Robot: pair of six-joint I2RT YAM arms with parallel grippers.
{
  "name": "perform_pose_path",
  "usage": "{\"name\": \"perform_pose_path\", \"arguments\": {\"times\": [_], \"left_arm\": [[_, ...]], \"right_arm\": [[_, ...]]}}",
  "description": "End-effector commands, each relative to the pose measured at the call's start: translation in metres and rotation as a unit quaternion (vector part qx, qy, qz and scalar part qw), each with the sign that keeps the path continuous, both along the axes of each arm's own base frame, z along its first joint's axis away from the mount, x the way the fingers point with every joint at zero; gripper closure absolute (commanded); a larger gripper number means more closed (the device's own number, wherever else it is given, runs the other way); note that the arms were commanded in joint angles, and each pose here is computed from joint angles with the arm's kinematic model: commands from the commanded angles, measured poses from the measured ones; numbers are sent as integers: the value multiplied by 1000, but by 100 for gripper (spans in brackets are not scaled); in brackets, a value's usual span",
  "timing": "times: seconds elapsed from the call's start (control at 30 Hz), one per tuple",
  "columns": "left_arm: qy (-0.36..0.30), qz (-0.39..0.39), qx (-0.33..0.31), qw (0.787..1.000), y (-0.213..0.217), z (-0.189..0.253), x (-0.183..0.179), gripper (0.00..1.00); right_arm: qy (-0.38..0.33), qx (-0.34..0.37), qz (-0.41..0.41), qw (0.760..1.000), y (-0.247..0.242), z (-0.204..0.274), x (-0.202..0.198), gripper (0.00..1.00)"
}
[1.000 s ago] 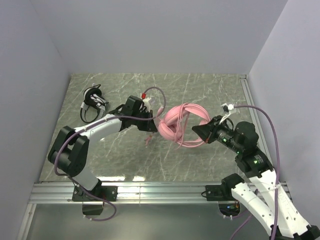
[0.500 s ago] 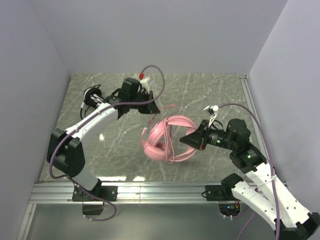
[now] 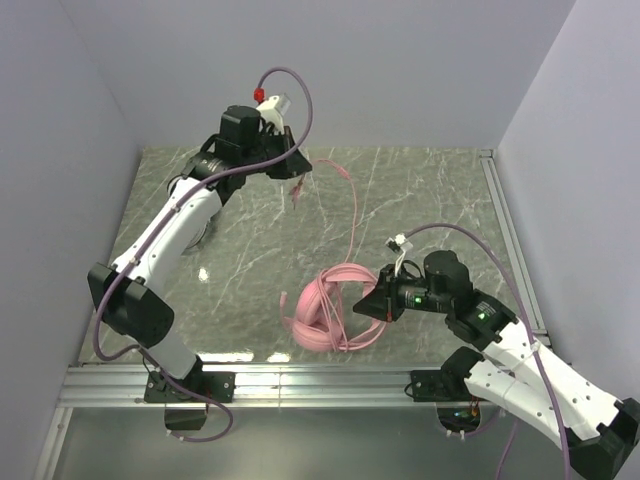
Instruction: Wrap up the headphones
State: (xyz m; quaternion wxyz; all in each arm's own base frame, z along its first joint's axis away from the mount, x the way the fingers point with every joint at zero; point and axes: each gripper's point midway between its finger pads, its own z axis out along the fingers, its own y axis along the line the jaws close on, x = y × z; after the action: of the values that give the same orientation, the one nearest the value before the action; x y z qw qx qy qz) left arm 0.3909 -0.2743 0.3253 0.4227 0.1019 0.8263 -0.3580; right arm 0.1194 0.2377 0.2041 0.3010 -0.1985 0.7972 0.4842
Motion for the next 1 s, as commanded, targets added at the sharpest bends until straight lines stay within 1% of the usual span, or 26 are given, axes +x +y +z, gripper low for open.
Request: {"name": "perform_pose_path", "arguments": {"times": [0.0,0.07,0.13,0.3,0.43,0.7,0.83,0.97], "left_arm": [[-25,43,8,999,28,27,1,100],[-25,43,-2,999,33,28,0,100],[-30,44,-19,998,36,39,-4,100],[-59,75,-27,995,55,69,-5,100],[-78,68,-31,994,59,94,-13,100],[-87,47,-32,995,61,110,-33,100],[-89,39,-34,995,62,118,-42,100],[-104,54,-28,993,72,128,-50,100]], "right_arm": [[-60,39,-21,997,1,32,10,100],[-55,37,-24,998,-2,30,8,100],[-50,28,-32,998,-4,25,9,100],[-34,8,-46,998,-11,7,7,100],[-13,-24,-53,998,-15,-18,8,100],[12,-82,-97,992,-25,-48,21,100],[18,-109,-146,983,-35,-54,34,100],[25,-124,-193,973,-45,-55,46,100]]}}
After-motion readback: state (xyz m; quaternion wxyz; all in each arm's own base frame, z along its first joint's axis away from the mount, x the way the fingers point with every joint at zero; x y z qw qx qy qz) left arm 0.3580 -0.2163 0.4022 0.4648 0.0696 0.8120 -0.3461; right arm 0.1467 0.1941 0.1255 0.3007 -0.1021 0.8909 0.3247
